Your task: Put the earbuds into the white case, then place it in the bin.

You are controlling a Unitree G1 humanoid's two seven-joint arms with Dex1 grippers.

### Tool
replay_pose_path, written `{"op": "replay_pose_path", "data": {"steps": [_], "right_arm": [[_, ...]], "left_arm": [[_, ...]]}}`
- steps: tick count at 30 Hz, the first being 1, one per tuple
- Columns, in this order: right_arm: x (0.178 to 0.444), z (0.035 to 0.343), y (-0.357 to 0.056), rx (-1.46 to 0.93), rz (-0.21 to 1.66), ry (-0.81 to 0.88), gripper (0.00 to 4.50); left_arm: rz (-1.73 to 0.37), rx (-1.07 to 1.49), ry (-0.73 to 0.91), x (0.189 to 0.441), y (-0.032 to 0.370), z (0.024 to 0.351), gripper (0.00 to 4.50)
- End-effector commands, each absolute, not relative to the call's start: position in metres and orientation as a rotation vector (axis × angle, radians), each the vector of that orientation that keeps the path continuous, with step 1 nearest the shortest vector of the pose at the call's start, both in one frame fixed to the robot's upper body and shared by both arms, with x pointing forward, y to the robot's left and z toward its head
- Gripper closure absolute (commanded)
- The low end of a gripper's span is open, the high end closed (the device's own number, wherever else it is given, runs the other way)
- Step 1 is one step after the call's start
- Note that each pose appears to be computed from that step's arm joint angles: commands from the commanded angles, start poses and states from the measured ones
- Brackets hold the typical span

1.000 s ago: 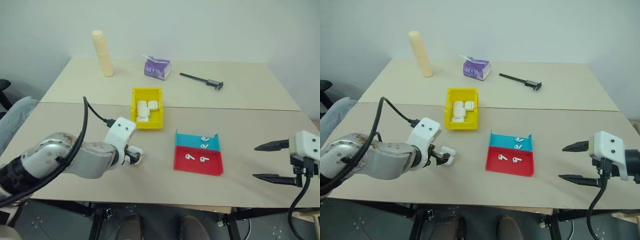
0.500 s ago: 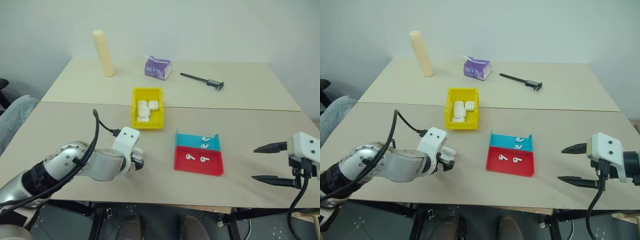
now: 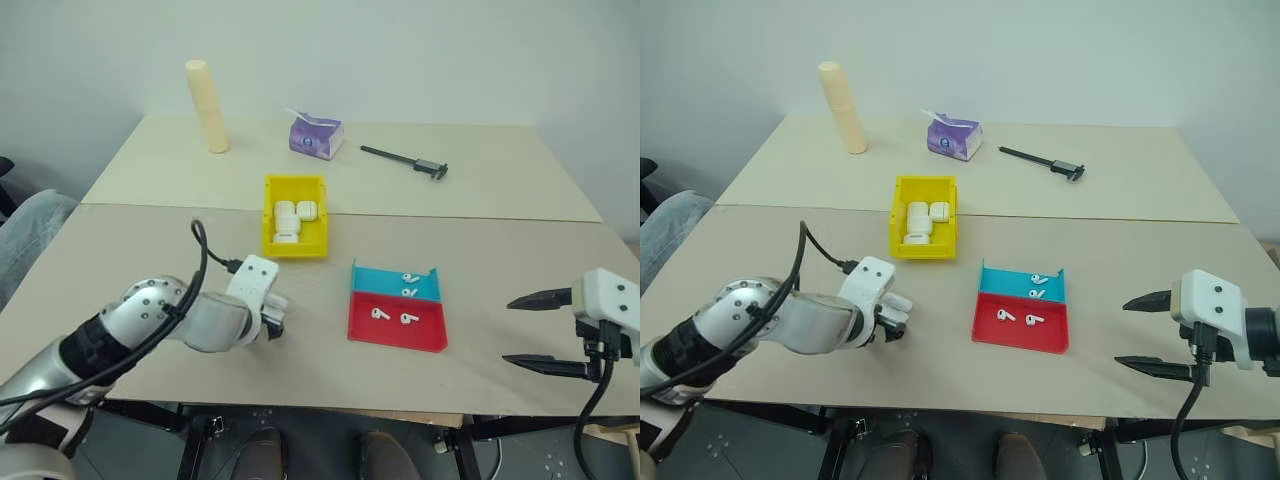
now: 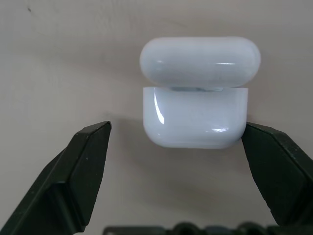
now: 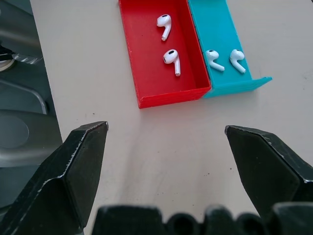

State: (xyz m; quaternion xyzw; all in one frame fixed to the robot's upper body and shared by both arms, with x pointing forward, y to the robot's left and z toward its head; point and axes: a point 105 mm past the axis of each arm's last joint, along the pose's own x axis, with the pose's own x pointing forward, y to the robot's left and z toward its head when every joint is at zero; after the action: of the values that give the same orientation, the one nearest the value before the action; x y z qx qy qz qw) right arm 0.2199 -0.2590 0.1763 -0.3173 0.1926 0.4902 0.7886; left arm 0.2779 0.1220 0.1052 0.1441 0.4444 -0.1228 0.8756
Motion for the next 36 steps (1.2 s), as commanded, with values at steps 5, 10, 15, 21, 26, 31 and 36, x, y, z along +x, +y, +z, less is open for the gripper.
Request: {"op": "replay_pose_path", "data": {"steps": [5, 10, 15, 21, 26, 31, 36], "right_arm": [[0.219, 0.185, -0.26, -0.709, 1.024, 0.388, 0.07], [0.22, 0.183, -0.26, -0.715, 1.024, 0.387, 0.07], [0.221, 0.182, -0.259, -0.715, 1.024, 0.383, 0.07], [0.221, 0.181, -0.259, -0.715, 1.026, 0.382, 0.0], [0.223, 0.181, -0.259, -0.719, 1.027, 0.376, 0.0], [0.224, 0.186, -0.259, -0.731, 1.022, 0.356, 0.0], [0.226, 0.196, -0.26, -0.746, 1.011, 0.347, 0.0]], "left_arm": [[-0.295, 0.304, 0.935, 0.275, 0.113, 0.103, 0.0], [-0.278, 0.332, 0.945, 0.275, 0.115, 0.101, 0.0], [-0.261, 0.334, 0.961, 0.274, 0.12, 0.097, 0.0], [-0.251, 0.362, 0.968, 0.274, 0.122, 0.096, 1.49], [-0.239, 0.39, 0.943, 0.276, 0.124, 0.101, 1.78], [-0.25, 0.476, 0.853, 0.277, 0.135, 0.123, 1.78], [-0.306, 0.517, 0.649, 0.284, 0.149, 0.162, 1.78]]}}
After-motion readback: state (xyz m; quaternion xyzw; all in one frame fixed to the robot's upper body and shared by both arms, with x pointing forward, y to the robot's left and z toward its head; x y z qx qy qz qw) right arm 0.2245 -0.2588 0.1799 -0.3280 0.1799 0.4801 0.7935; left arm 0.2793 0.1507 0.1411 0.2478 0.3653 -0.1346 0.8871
